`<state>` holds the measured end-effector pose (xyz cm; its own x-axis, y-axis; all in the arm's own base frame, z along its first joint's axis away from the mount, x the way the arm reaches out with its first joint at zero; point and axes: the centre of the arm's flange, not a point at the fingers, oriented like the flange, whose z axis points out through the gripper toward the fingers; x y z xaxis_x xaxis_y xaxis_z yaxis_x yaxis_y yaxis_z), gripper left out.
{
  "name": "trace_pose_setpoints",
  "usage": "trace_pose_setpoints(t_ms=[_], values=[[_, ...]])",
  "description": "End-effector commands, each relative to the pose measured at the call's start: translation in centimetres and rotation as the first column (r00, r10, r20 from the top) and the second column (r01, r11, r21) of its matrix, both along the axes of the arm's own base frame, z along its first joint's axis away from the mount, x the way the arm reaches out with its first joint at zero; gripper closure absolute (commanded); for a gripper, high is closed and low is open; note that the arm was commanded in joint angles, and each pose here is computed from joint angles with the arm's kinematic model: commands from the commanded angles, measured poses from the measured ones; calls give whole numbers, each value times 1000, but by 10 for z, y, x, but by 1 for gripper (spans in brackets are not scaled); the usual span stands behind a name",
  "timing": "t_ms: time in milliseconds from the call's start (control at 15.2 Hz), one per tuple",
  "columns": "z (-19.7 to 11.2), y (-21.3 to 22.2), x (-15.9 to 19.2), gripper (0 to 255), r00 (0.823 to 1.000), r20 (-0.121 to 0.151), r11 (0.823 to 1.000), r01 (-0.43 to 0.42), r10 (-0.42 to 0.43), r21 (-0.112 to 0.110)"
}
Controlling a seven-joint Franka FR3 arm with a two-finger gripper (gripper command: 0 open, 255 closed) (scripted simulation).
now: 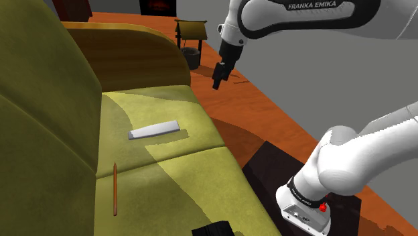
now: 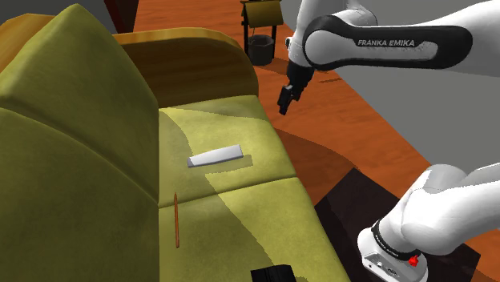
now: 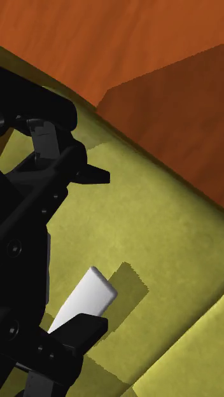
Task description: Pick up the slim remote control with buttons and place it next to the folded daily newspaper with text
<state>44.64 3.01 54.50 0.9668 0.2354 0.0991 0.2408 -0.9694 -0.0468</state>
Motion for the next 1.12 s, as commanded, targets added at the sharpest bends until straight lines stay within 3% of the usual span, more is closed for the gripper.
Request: trace_pose_setpoints(t_ms=[0,264,528,792,1056], values=[[-14,12,22,0,997,-6,997,-73,73,-9],[-39,43,60,0,977,-20,977,-212,211,-26],[-66,79,93,0,938,-36,937,-347,345,-41],[-94,119,120,0,880,-54,878,-475,472,-53],[-123,161,142,0,804,-74,802,-594,589,-63]])
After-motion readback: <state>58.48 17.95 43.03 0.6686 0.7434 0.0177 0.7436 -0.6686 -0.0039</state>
